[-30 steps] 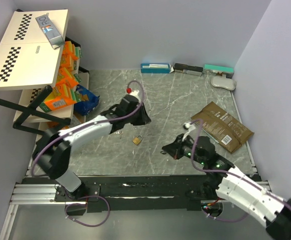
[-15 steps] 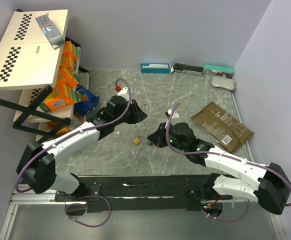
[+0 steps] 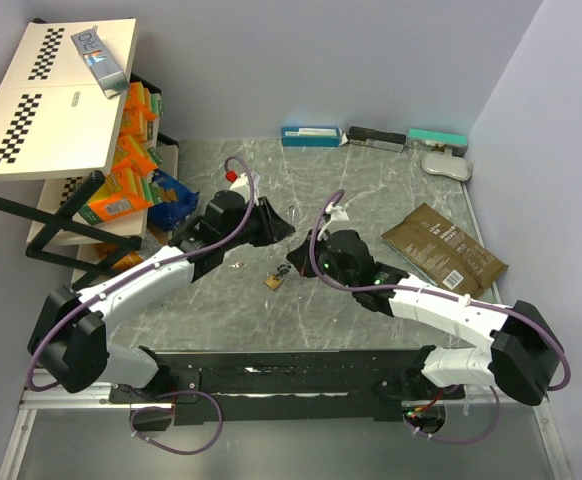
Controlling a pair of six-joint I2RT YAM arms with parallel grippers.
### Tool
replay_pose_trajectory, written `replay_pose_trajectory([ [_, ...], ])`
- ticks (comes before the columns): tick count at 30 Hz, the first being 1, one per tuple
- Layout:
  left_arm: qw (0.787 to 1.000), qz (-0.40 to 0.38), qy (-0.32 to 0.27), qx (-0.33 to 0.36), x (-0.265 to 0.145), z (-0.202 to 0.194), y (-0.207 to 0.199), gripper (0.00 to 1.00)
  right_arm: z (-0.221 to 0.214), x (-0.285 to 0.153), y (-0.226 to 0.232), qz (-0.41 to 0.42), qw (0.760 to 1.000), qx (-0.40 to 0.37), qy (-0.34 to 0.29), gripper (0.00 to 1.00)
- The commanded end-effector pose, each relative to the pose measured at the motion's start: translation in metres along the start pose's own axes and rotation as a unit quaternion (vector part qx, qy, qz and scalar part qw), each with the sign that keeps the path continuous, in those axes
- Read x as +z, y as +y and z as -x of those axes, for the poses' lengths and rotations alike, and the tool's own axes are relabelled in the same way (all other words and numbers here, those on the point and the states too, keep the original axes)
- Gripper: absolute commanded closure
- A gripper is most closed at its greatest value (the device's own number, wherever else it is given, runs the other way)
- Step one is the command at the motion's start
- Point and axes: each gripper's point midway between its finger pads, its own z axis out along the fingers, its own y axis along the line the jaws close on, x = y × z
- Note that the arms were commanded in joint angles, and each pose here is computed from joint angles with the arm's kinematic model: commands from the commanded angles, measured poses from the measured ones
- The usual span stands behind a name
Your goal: Unlock with the key
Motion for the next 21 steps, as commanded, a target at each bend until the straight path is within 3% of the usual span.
replay_pose_trajectory([
  [1,0.998,-0.046,-0.031,-0.001,-0.012,0.019,-0.025,0.99,0.039,0.002,0.014,0.006,0.998,0.007,-0.058,1.00],
  [21,0.999,-0.050,-0.018,-0.002,-0.006,0.012,-0.024,0.99,0.054,0.011,0.004,0.011,0.996,0.023,-0.091,1.00],
])
